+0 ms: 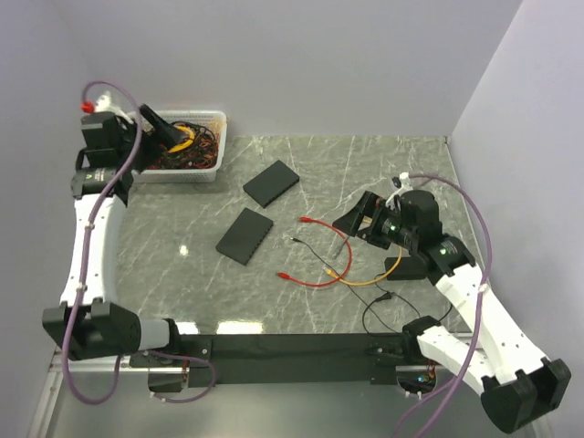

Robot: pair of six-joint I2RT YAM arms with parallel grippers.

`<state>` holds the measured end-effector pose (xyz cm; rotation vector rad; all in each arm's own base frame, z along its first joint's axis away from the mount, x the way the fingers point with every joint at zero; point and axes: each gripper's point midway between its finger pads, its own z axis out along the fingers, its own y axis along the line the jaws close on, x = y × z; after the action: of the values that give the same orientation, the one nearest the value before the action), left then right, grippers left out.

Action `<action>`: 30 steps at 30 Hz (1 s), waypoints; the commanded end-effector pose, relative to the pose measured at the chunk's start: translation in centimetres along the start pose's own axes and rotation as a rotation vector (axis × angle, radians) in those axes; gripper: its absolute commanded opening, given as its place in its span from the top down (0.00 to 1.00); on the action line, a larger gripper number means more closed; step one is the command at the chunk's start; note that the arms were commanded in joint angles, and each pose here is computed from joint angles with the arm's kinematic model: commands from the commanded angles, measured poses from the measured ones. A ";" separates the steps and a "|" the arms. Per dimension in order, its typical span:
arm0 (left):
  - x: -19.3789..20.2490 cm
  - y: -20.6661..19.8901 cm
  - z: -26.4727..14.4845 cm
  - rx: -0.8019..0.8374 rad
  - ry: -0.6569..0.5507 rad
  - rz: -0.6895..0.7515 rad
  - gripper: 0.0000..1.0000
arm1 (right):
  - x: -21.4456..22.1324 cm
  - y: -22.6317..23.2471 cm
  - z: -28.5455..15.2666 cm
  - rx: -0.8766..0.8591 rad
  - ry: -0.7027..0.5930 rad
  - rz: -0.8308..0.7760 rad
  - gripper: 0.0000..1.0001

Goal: Insert the plug into the switch port

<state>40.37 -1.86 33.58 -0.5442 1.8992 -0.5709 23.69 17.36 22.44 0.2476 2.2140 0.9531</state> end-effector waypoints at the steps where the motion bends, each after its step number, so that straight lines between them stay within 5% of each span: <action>1: -4.0 0.6 -5.8 -0.173 -0.194 -0.066 0.01 | -2.0 0.2 -1.0 0.068 -0.016 -0.136 0.02; 6: 4.6 7.7 -4.7 -0.405 -0.032 -0.292 0.01 | -1.8 -1.5 -1.1 0.165 -0.015 -0.236 0.02; 8: 6.6 6.3 -3.9 -0.295 0.070 -0.259 0.02 | -1.0 -1.4 -0.9 0.156 0.007 -0.285 0.02; 13: 6.8 4.8 -4.5 -0.225 0.065 -0.168 0.00 | 2.1 -1.5 0.3 0.162 0.142 -0.395 0.02; 22: 16.4 4.9 -5.9 -0.173 0.247 0.000 0.01 | 5.7 0.2 5.4 0.170 0.358 -0.499 0.01; 30: 19.7 5.8 -5.7 -0.110 0.315 0.135 0.00 | 7.9 2.2 10.5 0.093 0.368 -0.581 0.07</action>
<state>26.77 -8.19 17.09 -0.5294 2.3142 -0.4814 22.72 26.46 14.04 -0.5478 2.5481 0.5636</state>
